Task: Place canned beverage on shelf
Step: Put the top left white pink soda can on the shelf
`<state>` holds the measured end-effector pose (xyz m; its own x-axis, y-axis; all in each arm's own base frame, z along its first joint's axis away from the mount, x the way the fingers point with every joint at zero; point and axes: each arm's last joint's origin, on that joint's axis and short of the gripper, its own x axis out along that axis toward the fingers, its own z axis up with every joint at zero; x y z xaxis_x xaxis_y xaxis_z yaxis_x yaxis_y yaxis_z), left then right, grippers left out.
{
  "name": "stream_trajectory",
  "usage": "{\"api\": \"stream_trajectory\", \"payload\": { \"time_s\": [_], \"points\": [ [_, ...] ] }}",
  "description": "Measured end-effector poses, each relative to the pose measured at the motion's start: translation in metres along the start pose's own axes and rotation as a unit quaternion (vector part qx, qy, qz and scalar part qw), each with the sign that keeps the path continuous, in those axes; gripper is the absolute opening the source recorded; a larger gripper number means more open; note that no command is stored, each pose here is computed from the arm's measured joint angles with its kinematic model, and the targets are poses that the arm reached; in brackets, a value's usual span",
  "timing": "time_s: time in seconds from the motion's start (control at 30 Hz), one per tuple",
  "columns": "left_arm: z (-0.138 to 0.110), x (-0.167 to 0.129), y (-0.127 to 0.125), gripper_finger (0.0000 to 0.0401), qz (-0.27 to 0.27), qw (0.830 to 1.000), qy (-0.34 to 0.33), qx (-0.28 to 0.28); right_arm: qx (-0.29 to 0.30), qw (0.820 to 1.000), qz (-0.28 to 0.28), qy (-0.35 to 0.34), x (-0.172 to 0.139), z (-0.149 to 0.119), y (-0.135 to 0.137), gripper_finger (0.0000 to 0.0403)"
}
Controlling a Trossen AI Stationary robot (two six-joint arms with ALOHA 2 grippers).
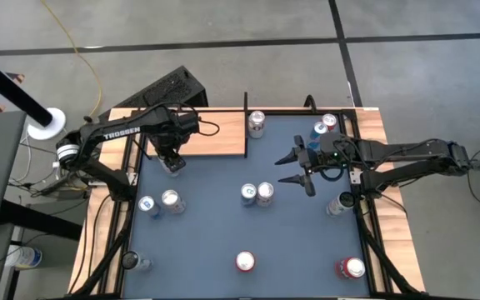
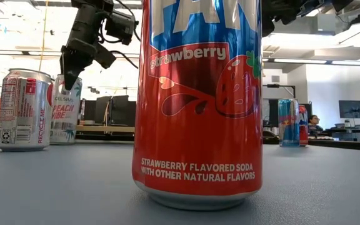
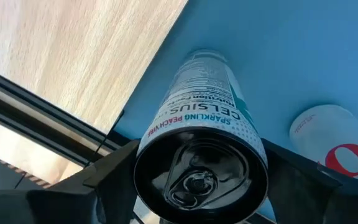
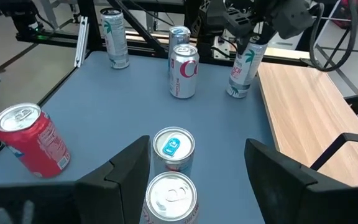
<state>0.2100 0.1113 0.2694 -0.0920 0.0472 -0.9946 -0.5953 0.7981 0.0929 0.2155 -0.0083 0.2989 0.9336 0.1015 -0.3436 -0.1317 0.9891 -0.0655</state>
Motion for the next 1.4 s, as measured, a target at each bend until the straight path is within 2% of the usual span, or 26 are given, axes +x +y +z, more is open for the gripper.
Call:
{"api": "stream_trajectory", "payload": {
  "time_s": [0.27,0.4,0.57,0.7,0.9,1.17,1.4],
  "points": [
    [-0.010,-0.011,0.003,0.0325,0.006,0.999,-0.032,0.025,-0.007,1.000,0.000,-0.001,0.000,0.000,0.000,0.0249],
    [-0.016,-0.018,0.004,0.0326,0.000,0.997,-0.049,0.065,-0.007,1.000,0.000,-0.001,0.000,0.000,0.000,0.0249],
    [-0.023,-0.024,0.007,0.0327,0.012,0.988,-0.064,0.141,-0.006,1.000,0.000,-0.002,0.000,0.000,0.000,0.0249],
    [-0.023,-0.025,0.007,0.0327,0.021,0.984,-0.067,0.161,-0.002,1.000,0.000,-0.002,0.000,0.000,0.000,0.0249],
    [-0.019,-0.023,0.006,0.0327,0.016,0.985,-0.073,0.158,0.002,1.000,0.000,-0.002,0.000,0.000,0.000,0.0249],
    [-0.021,0.002,0.004,0.0327,0.015,0.988,-0.051,0.146,0.003,1.000,0.000,-0.002,0.000,0.000,0.000,0.0249],
    [-0.019,0.002,0.004,0.0327,0.015,0.988,-0.061,0.141,0.000,1.000,-0.001,-0.002,0.000,0.000,0.000,0.0249]
  ]
}}
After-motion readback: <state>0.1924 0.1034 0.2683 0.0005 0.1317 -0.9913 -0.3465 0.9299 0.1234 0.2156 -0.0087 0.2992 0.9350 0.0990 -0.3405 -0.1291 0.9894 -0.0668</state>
